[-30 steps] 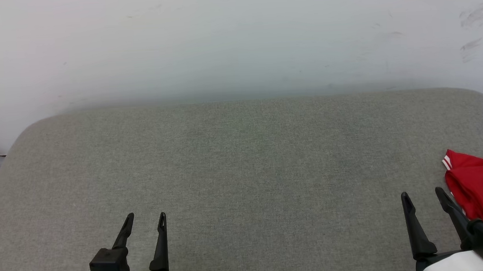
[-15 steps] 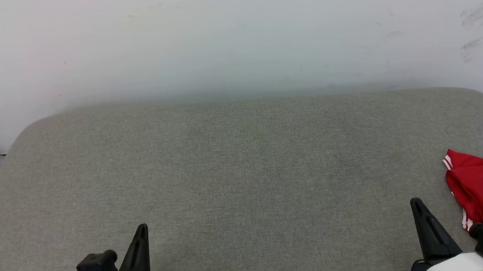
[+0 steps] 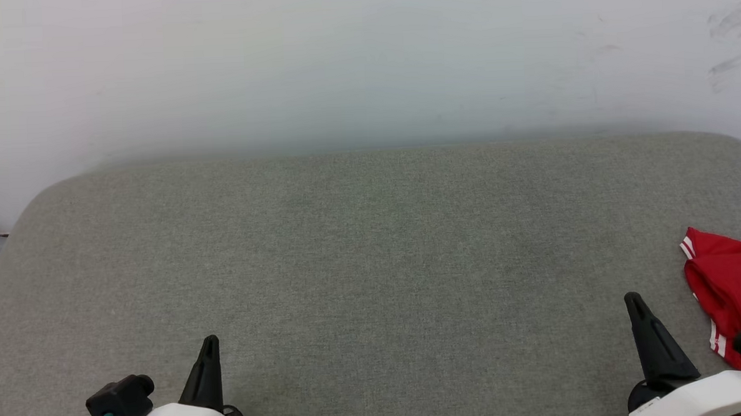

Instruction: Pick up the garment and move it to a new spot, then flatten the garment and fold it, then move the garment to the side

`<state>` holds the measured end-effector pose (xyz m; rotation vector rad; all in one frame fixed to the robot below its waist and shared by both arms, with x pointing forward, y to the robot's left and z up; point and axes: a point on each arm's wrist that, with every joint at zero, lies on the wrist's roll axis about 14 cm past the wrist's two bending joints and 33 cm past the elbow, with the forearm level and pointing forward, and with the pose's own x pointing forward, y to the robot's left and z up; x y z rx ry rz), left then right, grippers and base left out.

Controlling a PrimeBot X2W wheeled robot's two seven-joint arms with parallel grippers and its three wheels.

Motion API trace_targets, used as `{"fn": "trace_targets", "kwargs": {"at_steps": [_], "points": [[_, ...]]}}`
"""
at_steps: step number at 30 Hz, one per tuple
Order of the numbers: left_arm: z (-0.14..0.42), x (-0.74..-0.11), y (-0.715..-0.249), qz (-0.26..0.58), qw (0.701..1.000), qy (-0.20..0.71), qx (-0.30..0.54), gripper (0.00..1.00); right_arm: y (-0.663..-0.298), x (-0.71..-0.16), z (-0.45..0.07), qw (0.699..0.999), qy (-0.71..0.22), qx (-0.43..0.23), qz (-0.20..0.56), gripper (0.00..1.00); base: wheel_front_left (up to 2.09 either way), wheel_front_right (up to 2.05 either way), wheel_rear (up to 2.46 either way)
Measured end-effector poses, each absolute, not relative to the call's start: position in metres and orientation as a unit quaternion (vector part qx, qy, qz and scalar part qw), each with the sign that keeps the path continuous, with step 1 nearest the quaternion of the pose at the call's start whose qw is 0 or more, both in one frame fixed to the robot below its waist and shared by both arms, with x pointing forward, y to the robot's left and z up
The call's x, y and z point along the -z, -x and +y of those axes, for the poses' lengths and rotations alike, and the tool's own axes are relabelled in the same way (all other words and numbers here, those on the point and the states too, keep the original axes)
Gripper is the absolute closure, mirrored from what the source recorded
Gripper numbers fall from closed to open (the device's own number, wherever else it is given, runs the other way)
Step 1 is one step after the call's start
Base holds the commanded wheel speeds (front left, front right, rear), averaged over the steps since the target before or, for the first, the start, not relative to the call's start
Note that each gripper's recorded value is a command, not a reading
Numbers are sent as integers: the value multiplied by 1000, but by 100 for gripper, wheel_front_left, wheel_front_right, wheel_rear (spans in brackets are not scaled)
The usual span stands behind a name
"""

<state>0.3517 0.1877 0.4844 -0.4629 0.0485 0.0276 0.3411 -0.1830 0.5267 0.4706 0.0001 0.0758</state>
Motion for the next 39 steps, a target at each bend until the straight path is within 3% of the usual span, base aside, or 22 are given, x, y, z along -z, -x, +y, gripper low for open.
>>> {"fn": "trace_targets", "kwargs": {"at_steps": [39], "points": [[196,-486,-368,36,875,482,-32,100,-363,-516,-189,874,-485,-24,8,100,0,0,0]]}}
